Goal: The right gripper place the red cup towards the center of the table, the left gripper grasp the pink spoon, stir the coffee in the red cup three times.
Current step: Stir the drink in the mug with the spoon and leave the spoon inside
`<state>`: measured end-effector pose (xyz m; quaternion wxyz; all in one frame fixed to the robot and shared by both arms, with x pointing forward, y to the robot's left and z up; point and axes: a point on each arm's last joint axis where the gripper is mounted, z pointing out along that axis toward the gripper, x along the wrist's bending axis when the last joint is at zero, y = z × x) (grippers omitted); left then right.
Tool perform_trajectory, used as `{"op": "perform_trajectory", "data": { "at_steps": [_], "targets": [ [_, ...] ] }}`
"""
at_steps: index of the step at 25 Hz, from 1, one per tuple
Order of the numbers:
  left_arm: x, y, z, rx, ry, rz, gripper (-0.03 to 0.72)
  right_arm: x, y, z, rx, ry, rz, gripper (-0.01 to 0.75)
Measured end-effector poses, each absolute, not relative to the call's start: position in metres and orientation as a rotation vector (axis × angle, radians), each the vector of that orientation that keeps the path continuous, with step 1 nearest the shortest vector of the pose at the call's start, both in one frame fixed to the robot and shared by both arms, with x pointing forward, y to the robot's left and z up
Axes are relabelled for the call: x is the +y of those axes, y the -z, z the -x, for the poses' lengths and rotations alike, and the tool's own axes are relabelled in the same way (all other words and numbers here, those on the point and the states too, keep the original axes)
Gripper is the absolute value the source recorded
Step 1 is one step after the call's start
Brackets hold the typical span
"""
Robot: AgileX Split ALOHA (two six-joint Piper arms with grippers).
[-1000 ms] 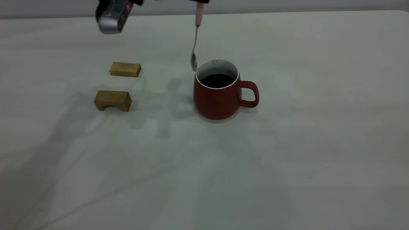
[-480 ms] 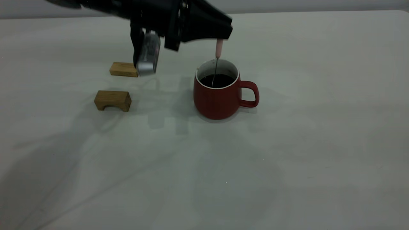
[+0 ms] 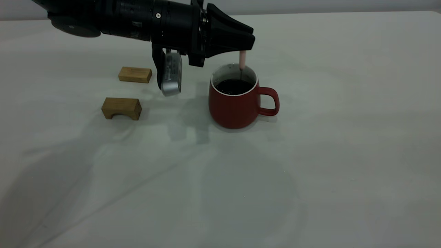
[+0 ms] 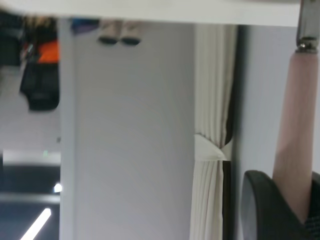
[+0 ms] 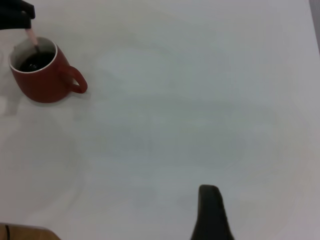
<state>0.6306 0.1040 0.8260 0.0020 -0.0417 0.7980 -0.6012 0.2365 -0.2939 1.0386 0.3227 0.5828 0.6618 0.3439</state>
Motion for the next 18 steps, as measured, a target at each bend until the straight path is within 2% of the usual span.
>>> {"op": "perform_trajectory", "data": {
  "at_steps": [4,12,18],
  "targets": [
    [0.104,-0.827,-0.626,2.627,1.894,0.233,0.178,-0.294,-1.039,-0.237,1.737,-0.903,-1.530,0.585],
    [0.108,-0.829,-0.639,2.551,1.636,-0.064,0.178,-0.294,-1.039,-0.237,1.737,-0.903,-1.530,0.585],
    [0.102,-0.827,-0.633,2.580,1.853,0.087,0.178,-0.294,-1.039,-0.237,1.737,-0.903,-1.530,0.585]
  ]
}}
